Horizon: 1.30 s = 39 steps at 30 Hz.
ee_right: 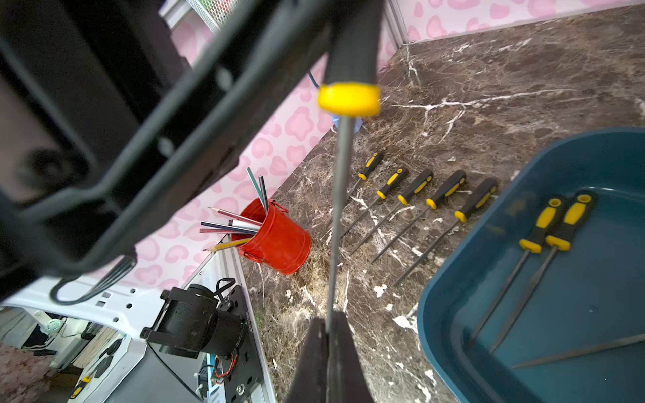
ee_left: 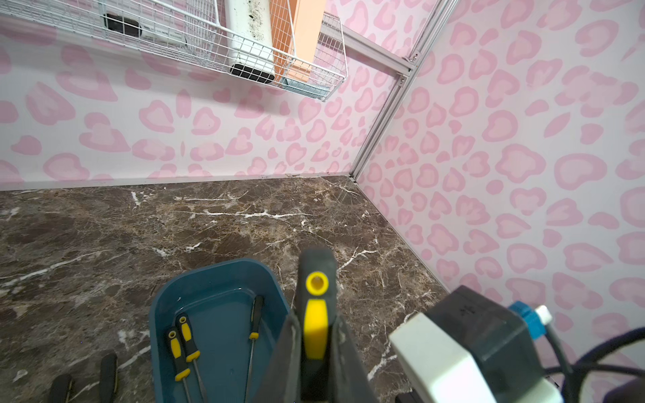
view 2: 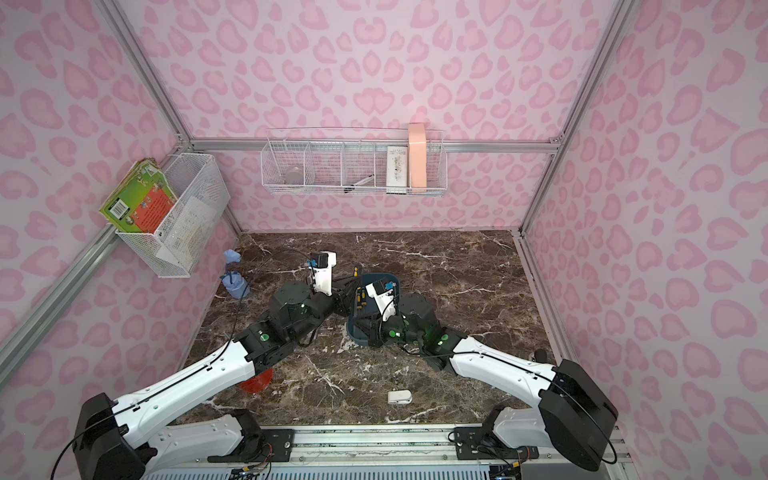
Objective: Take the file tool out of the storage box
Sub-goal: Pick up the file tool from the storage box, then place the file tool at the center of the board.
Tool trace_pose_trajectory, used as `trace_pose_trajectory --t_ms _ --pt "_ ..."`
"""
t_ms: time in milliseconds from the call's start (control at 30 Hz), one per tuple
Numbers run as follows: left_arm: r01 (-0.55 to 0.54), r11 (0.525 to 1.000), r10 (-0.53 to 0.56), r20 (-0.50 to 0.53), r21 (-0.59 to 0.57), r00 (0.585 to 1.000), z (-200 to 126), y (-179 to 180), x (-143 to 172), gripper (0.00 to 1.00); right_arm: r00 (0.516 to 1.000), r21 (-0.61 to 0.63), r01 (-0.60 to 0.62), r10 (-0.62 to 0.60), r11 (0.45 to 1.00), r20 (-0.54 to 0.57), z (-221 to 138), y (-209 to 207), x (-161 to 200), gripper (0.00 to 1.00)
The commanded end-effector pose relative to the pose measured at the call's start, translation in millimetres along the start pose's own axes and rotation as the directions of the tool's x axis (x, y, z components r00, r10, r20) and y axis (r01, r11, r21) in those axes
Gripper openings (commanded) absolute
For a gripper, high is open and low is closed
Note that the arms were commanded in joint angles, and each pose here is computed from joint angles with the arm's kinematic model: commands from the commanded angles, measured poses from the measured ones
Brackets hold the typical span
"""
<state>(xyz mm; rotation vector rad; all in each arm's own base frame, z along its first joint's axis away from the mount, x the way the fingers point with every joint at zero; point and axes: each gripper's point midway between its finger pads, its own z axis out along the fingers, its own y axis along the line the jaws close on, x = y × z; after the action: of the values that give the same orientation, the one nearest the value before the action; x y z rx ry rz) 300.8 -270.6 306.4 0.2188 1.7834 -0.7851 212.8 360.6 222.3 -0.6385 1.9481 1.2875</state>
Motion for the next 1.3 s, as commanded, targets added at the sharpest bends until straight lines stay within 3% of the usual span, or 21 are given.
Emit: trace_pose_trajectory --t_ms 0,100,167,233,400,467,533,700,1000,1267 --pt "0.0 1.0 0.0 -0.01 0.019 1.0 1 -5 0 0.0 0.999 -0.01 0.023 -0.023 1.0 0.025 -1 4 -6 0.0" --pt "0.004 1.0 -0.003 -0.014 0.028 1.0 1 -5 3 0.23 0.999 0.033 0.017 -0.018 0.999 0.027 -8 -5 -4 0.0" --pt "0.01 0.999 -0.009 -0.028 0.033 1.0 1 -6 6 0.56 1.0 0.07 0.004 -0.005 0.998 0.023 -15 -15 -3 0.0" --pt "0.018 0.999 -0.017 -0.051 0.031 0.999 0 -5 11 0.7 1.0 0.12 -0.016 0.015 0.993 0.007 -24 -28 -2 0.0" --pt "0.007 1.0 -0.009 -0.082 -0.016 0.997 -1 4 17 0.74 0.991 0.345 -0.063 0.1 0.936 -0.09 -65 -80 10 0.0" --pt "-0.018 0.998 0.012 -0.108 -0.053 0.994 -3 11 21 0.74 0.976 0.467 -0.084 0.168 0.88 -0.142 -89 -107 21 0.0" --pt "-0.043 0.996 0.034 -0.13 -0.072 0.991 -4 15 23 0.74 0.946 0.607 -0.103 0.267 0.788 -0.186 -121 -138 40 0.0" --pt "-0.087 0.994 0.069 -0.252 -0.061 0.965 0 16 43 0.78 0.857 0.775 -0.112 0.456 0.622 -0.241 -164 -189 77 0.0" --pt "-0.091 0.995 0.074 -0.323 -0.037 0.944 -1 26 60 0.77 0.689 0.814 -0.119 0.638 0.569 -0.345 -160 -227 124 0.0" --pt "-0.08 0.996 0.064 -0.374 -0.026 0.925 7 35 72 0.77 0.64 0.83 -0.098 0.673 0.549 -0.37 -150 -248 121 0.0"
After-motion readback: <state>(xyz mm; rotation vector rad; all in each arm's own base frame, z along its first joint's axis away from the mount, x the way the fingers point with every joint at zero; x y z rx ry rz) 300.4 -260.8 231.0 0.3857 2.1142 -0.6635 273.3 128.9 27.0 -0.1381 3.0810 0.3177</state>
